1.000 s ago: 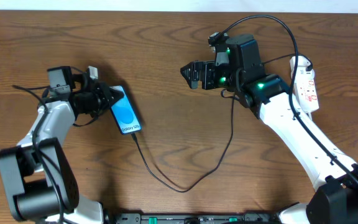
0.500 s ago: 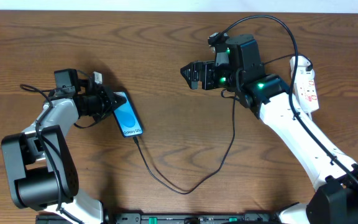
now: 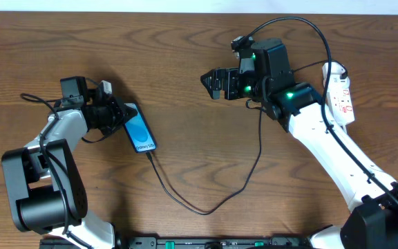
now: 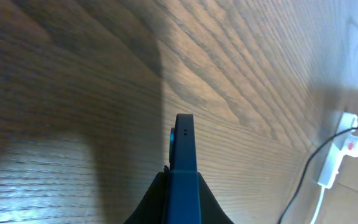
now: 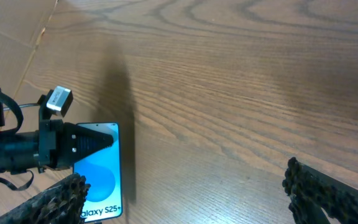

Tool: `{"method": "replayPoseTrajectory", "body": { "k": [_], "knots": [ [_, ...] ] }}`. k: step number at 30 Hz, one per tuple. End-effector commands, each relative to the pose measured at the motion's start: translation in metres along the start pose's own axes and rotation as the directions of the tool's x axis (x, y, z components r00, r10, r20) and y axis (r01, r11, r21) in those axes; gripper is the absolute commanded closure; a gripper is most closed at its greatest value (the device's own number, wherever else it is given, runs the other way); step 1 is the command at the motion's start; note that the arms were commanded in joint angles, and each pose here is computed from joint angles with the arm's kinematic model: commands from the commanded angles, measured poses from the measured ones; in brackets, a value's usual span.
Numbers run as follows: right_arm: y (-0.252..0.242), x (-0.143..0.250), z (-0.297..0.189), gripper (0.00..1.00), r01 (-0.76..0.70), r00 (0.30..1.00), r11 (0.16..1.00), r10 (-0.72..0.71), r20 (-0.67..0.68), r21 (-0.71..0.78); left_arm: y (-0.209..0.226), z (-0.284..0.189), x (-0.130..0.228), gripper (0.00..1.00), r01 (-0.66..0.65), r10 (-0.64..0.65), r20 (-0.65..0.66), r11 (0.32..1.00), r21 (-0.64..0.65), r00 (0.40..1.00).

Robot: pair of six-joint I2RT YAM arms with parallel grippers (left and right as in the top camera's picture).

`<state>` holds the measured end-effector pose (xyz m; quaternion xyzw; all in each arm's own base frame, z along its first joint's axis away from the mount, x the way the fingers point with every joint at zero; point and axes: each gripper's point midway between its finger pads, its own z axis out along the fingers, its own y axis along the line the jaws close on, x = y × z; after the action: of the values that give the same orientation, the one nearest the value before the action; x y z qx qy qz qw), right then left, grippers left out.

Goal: Plug charger to phone and switch on socket

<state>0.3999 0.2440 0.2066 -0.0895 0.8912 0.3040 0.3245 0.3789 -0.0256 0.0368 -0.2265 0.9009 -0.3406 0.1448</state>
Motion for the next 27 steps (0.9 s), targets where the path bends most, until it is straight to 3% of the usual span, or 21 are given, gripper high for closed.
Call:
{"method": "replayPoseTrajectory", "body": {
  "k": [1,27],
  "knots": [
    [0.006,-0.005,-0.004,0.01,0.027,1.0,1.0,-0.027,0.016,-0.003,0.007,0.001,-0.002,0.92,-0.012,0.012,0.012,0.999,-0.041,1.0],
    [0.006,-0.005,-0.004,0.01,0.029,0.999,1.0,-0.029,0.015,-0.003,0.029,0.0,-0.01,0.93,-0.006,0.015,0.053,0.987,-0.161,0.998]
  ]
}}
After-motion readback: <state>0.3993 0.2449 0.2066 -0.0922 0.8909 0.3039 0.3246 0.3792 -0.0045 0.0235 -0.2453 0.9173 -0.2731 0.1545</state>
